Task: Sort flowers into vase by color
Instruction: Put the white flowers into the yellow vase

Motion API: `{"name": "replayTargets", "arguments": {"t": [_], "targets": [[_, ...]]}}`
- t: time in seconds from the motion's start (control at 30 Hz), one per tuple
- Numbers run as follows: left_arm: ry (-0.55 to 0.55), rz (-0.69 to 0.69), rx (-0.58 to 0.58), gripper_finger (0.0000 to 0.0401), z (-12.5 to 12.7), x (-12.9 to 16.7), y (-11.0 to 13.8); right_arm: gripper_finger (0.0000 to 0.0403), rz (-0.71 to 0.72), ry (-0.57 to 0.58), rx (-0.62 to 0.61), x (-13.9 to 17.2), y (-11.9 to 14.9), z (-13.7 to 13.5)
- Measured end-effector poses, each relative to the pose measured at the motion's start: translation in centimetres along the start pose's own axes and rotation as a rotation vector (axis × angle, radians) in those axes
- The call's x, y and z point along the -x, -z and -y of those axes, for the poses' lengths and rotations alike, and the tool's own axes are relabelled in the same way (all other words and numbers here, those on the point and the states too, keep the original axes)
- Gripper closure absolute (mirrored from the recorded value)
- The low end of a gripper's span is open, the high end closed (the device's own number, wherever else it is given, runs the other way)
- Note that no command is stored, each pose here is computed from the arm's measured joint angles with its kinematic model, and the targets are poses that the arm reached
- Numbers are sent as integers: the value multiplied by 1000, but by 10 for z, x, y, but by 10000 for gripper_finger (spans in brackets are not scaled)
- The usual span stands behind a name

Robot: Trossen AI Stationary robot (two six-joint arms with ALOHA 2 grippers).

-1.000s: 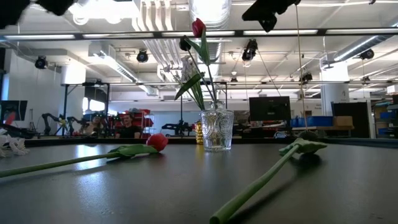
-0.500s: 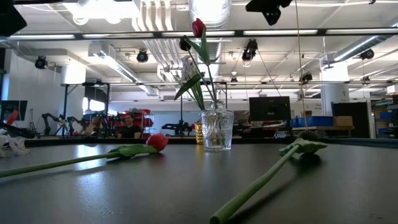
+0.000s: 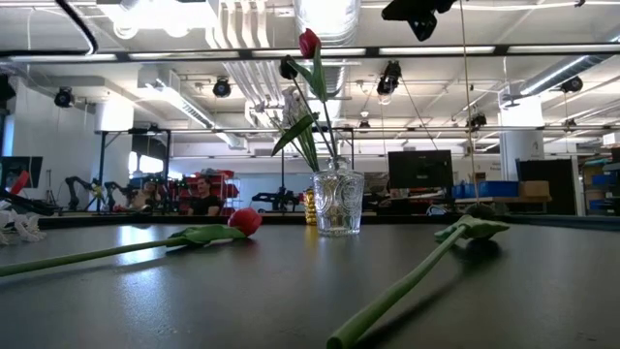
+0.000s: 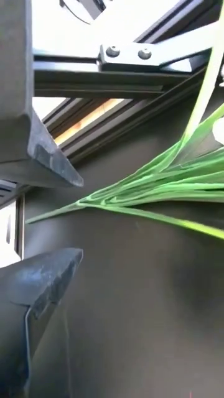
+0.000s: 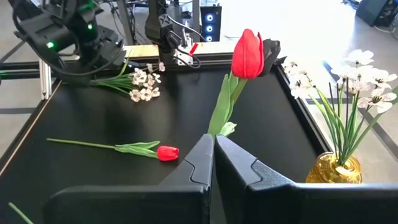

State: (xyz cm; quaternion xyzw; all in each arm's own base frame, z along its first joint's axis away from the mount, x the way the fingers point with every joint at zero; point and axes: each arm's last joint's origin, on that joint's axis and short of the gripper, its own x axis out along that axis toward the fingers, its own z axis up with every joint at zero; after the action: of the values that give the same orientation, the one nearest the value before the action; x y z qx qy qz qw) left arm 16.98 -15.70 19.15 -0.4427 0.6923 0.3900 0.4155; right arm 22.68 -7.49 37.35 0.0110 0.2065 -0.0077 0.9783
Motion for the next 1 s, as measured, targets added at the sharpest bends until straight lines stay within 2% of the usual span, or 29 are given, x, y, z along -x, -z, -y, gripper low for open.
{"name": "replayTargets", "arguments": {"t": [0.27, 0.53, 0.7, 1.0], "targets": [[52, -47, 16, 252, -1, -26, -10, 394, 0, 0, 0, 0, 0, 0], [-10, -85, 50, 266, -9, -33, -13, 394, 0, 0, 0, 0, 0, 0], [-33, -74, 47, 266, -14, -44, -17, 394, 1, 3, 5, 0, 0, 0], [6, -103, -11, 271, -18, -62, -27, 394, 15, 13, -22, 0, -2, 1]]}}
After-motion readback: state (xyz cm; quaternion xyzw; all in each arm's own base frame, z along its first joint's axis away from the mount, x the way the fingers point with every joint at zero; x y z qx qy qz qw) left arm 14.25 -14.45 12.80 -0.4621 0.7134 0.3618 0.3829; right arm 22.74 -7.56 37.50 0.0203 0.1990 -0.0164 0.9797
